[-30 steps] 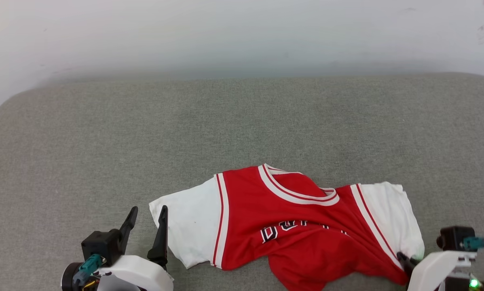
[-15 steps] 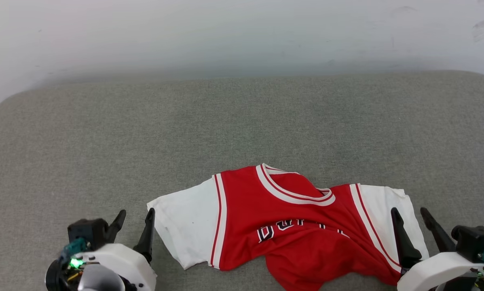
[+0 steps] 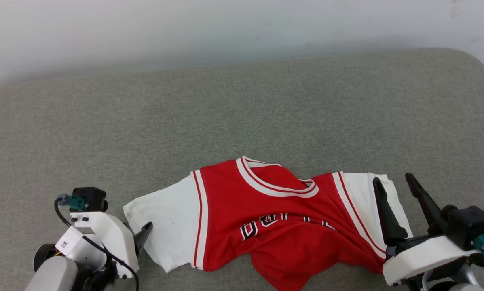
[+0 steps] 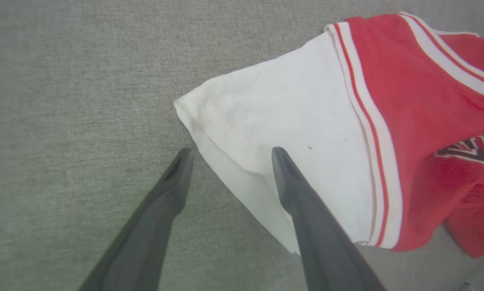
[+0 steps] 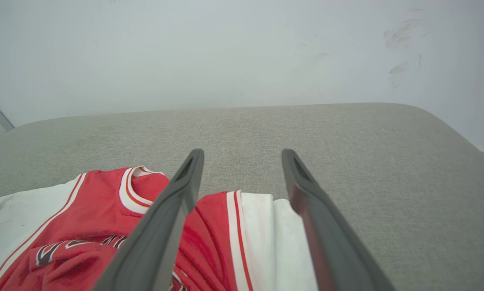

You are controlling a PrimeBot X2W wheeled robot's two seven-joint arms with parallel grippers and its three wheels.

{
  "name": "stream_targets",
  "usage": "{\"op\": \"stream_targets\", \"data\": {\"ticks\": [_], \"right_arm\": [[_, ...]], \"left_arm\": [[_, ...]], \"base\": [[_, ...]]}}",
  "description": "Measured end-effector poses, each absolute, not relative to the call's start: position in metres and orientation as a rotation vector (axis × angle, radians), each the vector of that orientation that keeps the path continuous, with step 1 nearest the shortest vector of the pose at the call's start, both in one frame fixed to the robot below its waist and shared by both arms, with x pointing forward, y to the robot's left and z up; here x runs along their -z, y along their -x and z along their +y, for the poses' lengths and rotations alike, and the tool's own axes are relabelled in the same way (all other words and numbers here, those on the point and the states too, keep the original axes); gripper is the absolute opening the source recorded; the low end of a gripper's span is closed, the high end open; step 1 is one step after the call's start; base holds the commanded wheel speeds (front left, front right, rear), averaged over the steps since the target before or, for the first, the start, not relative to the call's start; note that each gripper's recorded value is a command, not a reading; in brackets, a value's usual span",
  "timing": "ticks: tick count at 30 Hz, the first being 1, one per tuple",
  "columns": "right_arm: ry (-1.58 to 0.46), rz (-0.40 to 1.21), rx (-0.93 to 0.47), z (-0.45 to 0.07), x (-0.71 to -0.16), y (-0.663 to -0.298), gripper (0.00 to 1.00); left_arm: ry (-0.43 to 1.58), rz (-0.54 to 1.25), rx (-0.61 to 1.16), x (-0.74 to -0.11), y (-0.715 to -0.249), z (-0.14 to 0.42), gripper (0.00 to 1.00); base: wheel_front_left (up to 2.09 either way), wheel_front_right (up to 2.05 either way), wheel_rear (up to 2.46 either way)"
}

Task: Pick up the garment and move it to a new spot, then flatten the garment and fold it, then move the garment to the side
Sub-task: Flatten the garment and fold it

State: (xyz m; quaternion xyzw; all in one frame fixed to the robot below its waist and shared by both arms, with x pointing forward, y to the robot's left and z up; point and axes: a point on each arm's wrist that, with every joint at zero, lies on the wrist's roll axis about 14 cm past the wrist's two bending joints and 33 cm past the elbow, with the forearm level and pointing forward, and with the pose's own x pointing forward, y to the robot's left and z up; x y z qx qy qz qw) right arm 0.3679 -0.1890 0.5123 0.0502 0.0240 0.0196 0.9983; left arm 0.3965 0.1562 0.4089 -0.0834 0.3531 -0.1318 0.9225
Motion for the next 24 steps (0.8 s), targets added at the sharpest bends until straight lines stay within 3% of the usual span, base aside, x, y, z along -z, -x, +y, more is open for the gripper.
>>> {"op": "stream_targets", "data": {"ticks": [8,9,10,11,12,19,24], "right_arm": [[-0.113,0.061,-0.028,-0.192,-0.507,-0.374,1.00],[-0.115,0.063,-0.025,-0.192,-0.506,-0.375,1.00],[-0.117,0.067,-0.022,-0.193,-0.505,-0.375,1.00],[-0.120,0.074,-0.018,-0.194,-0.503,-0.375,1.00],[-0.121,0.085,-0.015,-0.195,-0.500,-0.375,1.00],[-0.153,0.158,-0.007,-0.196,-0.482,-0.372,1.00],[-0.206,0.297,0.033,-0.211,-0.451,-0.369,1.00]], "left_arm": [[0.128,0.982,0.340,-0.373,-0.397,0.153,1.00],[0.123,1.007,0.349,-0.369,-0.397,0.151,0.96],[0.121,1.027,0.360,-0.367,-0.396,0.150,0.47],[0.121,1.042,0.369,-0.365,-0.396,0.148,0.36],[0.115,1.046,0.375,-0.364,-0.398,0.147,0.00],[0.123,0.970,0.378,-0.368,-0.405,0.139,0.00],[0.134,0.820,0.331,-0.387,-0.412,0.145,0.00]], "base": [[0.00,0.00,0.00],[0.00,0.00,0.00],[0.00,0.00,0.00],[0.00,0.00,0.00],[0.00,0.00,0.00],[0.00,0.00,0.00],[0.00,0.00,0.00]]}}
